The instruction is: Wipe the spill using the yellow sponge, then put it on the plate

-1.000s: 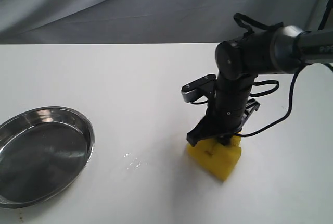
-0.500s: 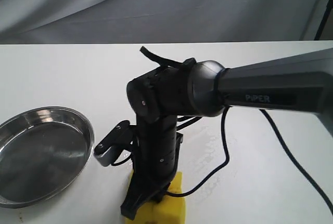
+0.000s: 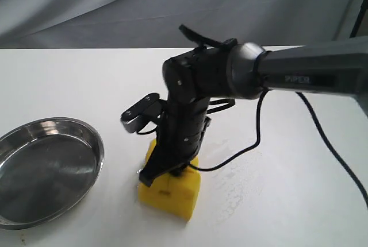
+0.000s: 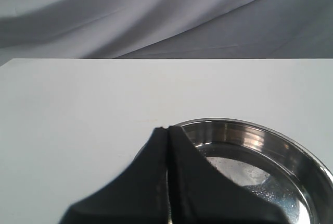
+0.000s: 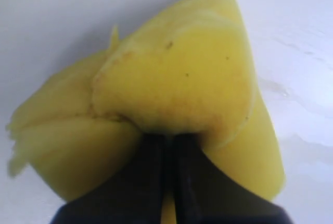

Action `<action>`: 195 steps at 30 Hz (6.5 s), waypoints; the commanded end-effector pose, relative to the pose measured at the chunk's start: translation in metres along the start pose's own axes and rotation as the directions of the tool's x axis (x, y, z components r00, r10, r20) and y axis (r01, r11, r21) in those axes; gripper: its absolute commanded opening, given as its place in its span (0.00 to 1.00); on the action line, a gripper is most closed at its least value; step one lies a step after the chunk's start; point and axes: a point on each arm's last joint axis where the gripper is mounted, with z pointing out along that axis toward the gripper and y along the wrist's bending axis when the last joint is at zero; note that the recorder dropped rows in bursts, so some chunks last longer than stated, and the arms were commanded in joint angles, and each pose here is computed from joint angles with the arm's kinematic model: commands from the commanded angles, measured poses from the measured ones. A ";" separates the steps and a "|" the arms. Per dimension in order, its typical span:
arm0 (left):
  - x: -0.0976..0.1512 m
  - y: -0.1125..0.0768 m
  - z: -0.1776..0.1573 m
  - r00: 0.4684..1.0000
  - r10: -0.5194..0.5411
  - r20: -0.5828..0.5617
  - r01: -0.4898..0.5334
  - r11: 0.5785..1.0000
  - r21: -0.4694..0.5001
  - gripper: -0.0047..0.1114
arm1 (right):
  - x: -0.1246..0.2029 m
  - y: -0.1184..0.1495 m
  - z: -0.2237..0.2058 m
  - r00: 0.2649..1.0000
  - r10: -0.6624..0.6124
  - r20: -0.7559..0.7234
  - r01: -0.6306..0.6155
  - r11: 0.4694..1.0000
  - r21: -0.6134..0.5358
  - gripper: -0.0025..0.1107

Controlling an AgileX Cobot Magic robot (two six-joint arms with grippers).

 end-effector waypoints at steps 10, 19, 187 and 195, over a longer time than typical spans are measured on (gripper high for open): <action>0.001 0.000 0.000 1.000 -0.006 0.005 0.006 1.000 0.005 0.04 | 0.051 -0.128 -0.012 0.952 0.291 -0.090 -0.282 0.954 0.098 0.02; 0.001 0.000 0.000 1.000 -0.006 0.005 0.006 1.000 0.005 0.04 | 0.058 -0.143 -0.056 0.941 0.335 0.035 -0.337 0.934 0.119 0.02; 0.001 0.000 0.000 1.000 -0.006 0.005 0.006 1.000 0.005 0.04 | -0.011 -0.105 -0.081 0.963 0.267 0.039 -0.269 0.959 0.091 0.02; 0.001 0.000 0.000 1.000 -0.006 0.005 0.006 1.000 0.005 0.04 | 0.074 -0.141 -0.091 0.902 0.428 0.059 -0.432 0.895 0.109 0.02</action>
